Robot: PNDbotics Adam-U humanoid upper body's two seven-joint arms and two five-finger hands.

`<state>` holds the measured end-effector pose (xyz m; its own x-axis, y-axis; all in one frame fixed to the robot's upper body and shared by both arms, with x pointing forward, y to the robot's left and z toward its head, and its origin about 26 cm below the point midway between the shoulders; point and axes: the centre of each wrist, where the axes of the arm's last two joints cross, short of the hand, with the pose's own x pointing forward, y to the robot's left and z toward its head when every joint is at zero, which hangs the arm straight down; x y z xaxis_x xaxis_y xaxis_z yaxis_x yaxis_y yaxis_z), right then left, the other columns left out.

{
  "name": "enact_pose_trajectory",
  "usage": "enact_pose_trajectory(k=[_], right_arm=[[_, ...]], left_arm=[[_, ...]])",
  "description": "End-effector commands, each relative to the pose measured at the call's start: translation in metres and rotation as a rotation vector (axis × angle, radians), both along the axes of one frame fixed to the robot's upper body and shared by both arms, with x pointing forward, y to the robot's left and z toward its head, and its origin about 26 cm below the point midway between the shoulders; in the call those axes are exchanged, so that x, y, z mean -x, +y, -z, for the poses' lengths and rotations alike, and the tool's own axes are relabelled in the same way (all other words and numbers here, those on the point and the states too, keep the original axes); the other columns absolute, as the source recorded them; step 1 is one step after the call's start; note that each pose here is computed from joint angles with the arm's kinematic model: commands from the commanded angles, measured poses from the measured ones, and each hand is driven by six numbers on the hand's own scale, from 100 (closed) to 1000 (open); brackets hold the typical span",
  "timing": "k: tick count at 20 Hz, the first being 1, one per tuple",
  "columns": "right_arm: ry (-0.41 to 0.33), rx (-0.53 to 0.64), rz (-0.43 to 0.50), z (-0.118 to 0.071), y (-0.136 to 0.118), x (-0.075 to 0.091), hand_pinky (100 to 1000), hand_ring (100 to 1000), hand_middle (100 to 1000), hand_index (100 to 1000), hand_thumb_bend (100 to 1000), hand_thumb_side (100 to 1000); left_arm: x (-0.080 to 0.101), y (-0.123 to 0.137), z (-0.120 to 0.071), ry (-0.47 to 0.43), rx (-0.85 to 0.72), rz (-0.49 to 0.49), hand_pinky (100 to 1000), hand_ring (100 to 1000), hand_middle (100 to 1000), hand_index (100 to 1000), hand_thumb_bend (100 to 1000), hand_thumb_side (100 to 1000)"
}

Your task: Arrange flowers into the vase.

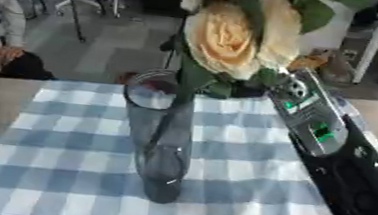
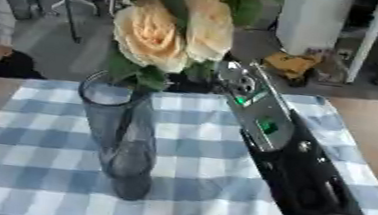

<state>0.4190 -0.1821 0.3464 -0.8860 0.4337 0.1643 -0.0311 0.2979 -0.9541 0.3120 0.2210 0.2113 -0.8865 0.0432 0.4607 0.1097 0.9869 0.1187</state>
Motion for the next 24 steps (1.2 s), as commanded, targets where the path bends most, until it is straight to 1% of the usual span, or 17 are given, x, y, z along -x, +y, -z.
enact_pose_trajectory(k=[1,12,24], right_arm=[[-0.055,0.006,0.019,-0.013,-0.009,0.005,952,1000,487,906,662,1000],[-0.067,0.032,0.045,-0.01,-0.024,0.005,964,1000,506,912,698,1000],[-0.072,0.002,0.085,-0.01,-0.04,0.009,963,1000,505,910,678,1000]], left_arm=[[0.003,0.001,-0.007,-0.026,-0.015,0.0,383,613,726,820,100,1000],[0.003,0.002,-0.006,-0.023,-0.018,-0.002,381,614,728,820,100,1000],[0.003,0.003,-0.006,-0.02,-0.02,-0.005,381,615,730,821,100,1000]])
